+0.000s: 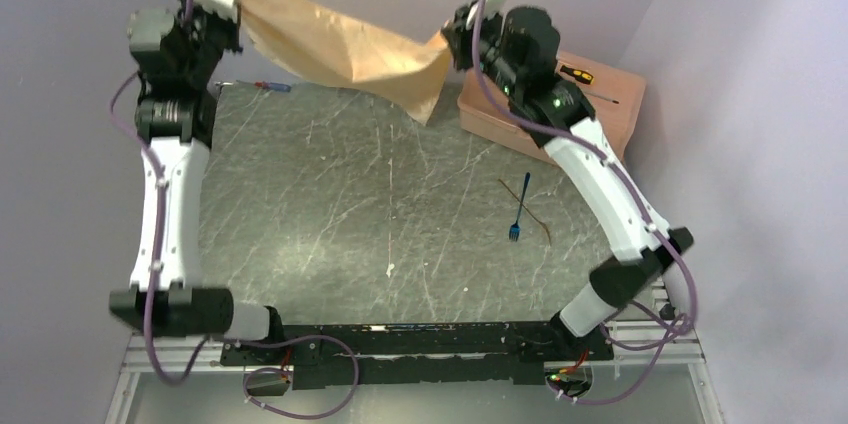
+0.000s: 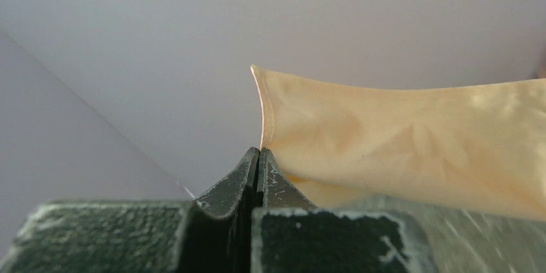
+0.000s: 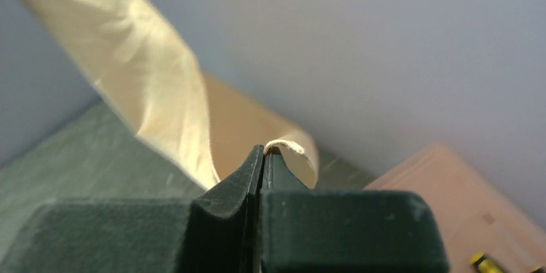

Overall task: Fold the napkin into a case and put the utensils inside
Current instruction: Flatten out the crumpled napkin at the center of the board.

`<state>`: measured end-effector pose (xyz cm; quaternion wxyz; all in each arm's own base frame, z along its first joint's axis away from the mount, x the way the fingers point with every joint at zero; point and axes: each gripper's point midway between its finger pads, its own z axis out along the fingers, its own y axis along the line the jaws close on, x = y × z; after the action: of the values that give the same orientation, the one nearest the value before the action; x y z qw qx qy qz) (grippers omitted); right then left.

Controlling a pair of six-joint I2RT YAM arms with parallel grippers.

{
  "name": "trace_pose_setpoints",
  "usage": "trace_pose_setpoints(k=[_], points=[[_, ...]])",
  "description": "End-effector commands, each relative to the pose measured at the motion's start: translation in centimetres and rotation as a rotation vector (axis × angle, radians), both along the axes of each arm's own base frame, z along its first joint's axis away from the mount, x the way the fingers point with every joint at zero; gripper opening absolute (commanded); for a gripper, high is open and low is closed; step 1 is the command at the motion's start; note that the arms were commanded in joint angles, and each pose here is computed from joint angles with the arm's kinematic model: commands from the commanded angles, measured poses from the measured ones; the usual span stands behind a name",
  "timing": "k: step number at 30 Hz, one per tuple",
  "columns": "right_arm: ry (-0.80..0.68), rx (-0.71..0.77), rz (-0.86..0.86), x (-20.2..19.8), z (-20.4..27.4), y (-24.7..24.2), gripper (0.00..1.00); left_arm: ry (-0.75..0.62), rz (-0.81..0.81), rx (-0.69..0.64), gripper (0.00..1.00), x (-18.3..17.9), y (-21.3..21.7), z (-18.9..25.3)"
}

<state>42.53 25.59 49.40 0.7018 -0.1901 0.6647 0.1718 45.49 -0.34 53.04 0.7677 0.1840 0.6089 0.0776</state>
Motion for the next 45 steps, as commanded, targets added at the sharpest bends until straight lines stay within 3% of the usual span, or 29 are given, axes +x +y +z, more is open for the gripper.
trace_pose_setpoints(k=[1,8,10,17,19,20,21,24,26,27,30,35,41,45], points=[[0.146,-0.140,0.174,-6.5,-8.2,3.7,0.00,0.222,-0.071,0.086,0.03,-4.7,-1.2,-9.9],[0.616,-0.232,0.193,-15.4,-30.3,2.0,0.00,0.690,-0.087,0.182,0.03,-12.1,-0.2,-31.1],[0.701,-0.240,0.194,-17.7,-33.5,1.5,0.00,0.771,-0.079,0.196,0.03,-13.3,0.5,-34.7],[0.911,-0.234,0.150,-22.7,-39.2,-0.7,0.00,0.973,-0.176,0.193,0.03,-17.3,-0.2,-39.8],[0.935,-0.213,0.165,-23.4,-39.2,-0.7,0.10,1.024,-0.227,0.211,0.04,-18.4,-0.7,-40.5],[0.937,-0.208,0.164,-23.5,-39.1,-0.7,0.23,1.048,-0.240,0.213,0.07,-18.9,-0.8,-40.8],[0.929,-0.208,0.158,-23.3,-38.7,-0.8,0.33,1.065,-0.253,0.217,0.14,-19.3,-0.9,-40.9],[0.874,-0.231,0.127,-22.1,-37.0,-1.0,0.61,1.111,-0.324,0.208,0.62,-20.5,-1.8,-40.8],[0.837,-0.247,0.134,-21.3,-35.7,-0.7,0.68,1.125,-0.378,0.189,0.88,-21.0,-2.6,-40.0],[0.821,-0.253,0.133,-20.8,-35.1,-0.5,0.70,1.125,-0.398,0.181,0.90,-21.0,-2.9,-39.4],[0.753,-0.283,0.098,-18.5,-33.5,-0.3,0.74,1.071,-0.405,0.157,0.90,-19.0,-3.3,-37.1],[0.675,-0.228,0.035,-12.5,-31.4,-0.3,0.73,0.968,-0.375,0.095,0.85,-12.3,-3.1,-34.8],[0.633,-0.174,-0.038,-6.0,-32.3,0.3,0.69,1.061,-0.301,-0.057,0.75,-4.7,-2.5,-36.9],[0.669,-0.194,-0.035,-4.0,-36.0,1.9,0.65,1.072,-0.242,-0.033,0.72,-1.8,-2.1,-39.7]])
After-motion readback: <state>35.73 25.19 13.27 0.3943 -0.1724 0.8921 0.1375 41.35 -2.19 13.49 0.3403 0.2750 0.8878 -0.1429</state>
